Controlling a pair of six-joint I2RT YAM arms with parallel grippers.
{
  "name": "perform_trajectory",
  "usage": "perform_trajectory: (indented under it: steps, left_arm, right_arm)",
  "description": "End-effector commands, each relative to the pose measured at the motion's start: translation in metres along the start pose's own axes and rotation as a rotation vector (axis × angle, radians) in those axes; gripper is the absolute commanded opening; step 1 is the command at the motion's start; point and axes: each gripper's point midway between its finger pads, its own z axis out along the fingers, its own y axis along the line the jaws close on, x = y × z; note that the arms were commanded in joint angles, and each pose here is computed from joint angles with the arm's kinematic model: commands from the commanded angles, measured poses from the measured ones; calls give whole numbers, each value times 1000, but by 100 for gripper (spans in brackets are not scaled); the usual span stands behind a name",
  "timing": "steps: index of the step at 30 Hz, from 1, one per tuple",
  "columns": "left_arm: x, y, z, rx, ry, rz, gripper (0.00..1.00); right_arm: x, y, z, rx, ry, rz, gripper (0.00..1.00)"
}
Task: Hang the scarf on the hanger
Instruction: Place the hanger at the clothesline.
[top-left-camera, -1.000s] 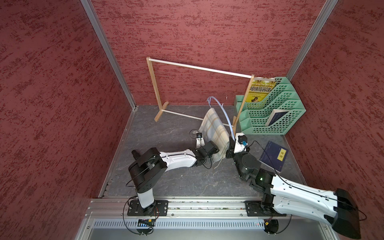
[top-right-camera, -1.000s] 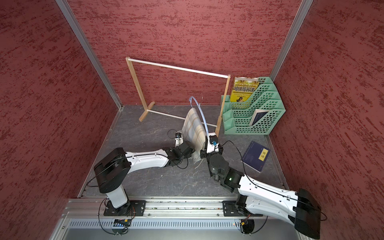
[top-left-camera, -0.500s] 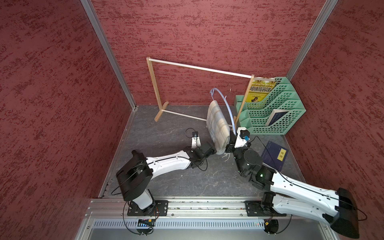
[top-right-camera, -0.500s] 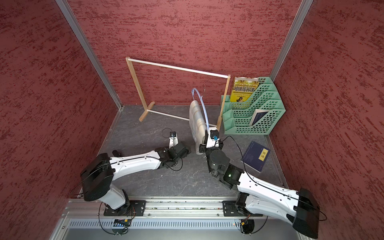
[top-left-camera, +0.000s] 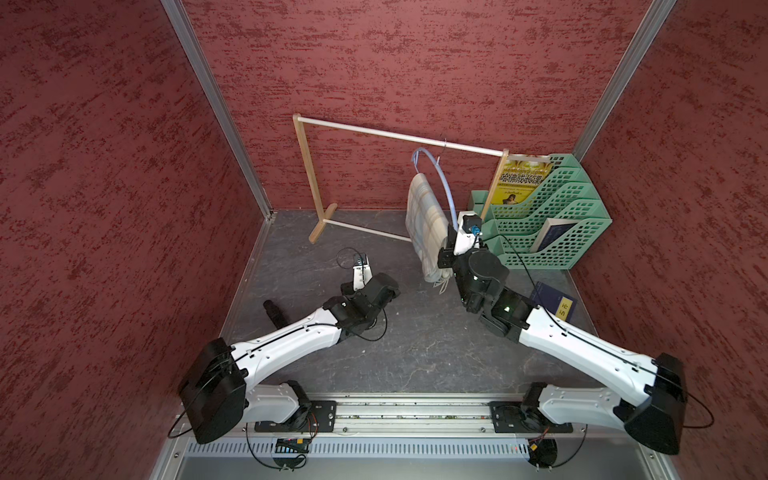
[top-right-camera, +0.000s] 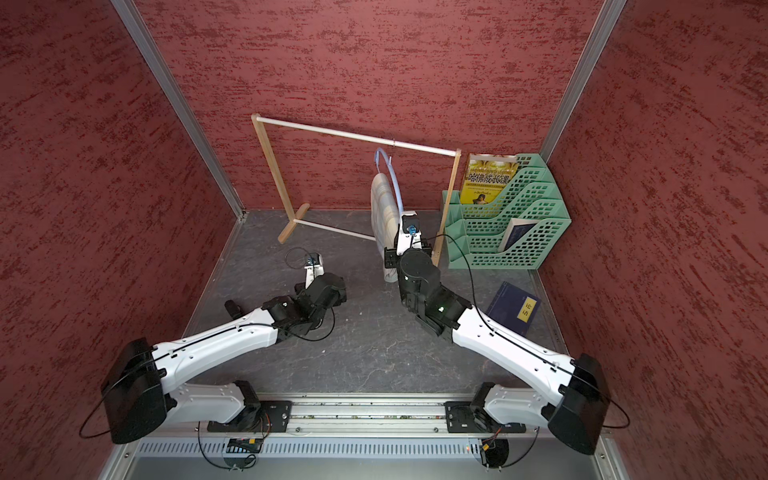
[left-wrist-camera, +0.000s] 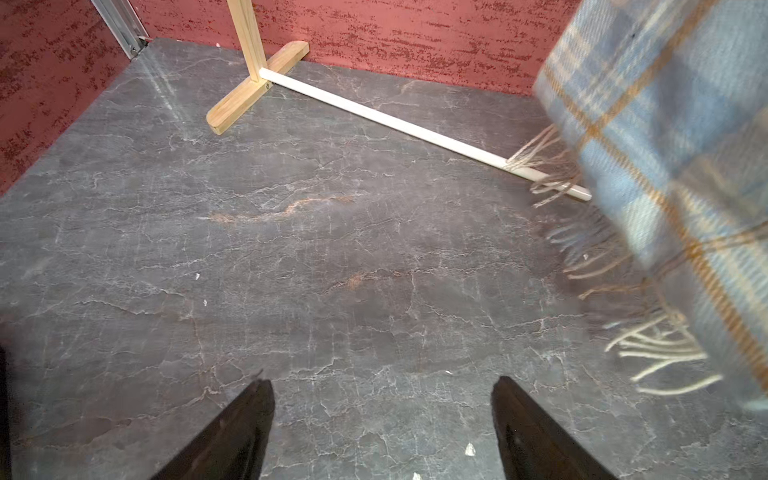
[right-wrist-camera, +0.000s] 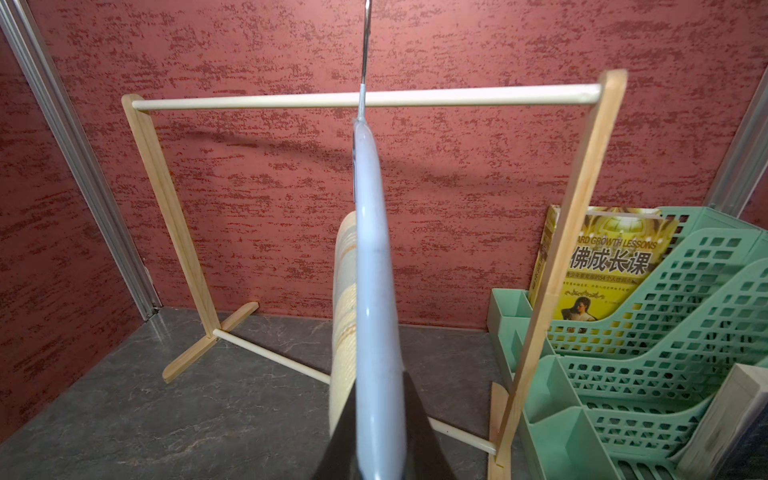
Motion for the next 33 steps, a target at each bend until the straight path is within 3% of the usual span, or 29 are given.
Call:
perform_trajectory:
  steps: [1,13,27,28,30,31,33]
  left_arm:
    - [-6,-5,2,28,-15,-1,85]
    - [-11,-3,5,43,-26,-4,86]
    - [-7,-5,9,56,-21,4,90]
    - [-7,-5,9,56,-23,2,89]
    - [-9,-3,6,44,-36,7,90]
    - [-11,-3,3,35,-52,12,90]
    - [-16,-2,-3,14,-91,34,90]
  right_arm:
    - [-45,2,7,-28,-89,68,0]
    - [-36,3,45,-1,-58,66,0]
    - [39,-9,65,53,76,95,0]
    - [45,-9,65,55,92,99,15]
    - [56,-10,63,54,125,107,77]
    - [63,-10,61,54,149,103,96]
    - [74,-11,57,54,191,100,98]
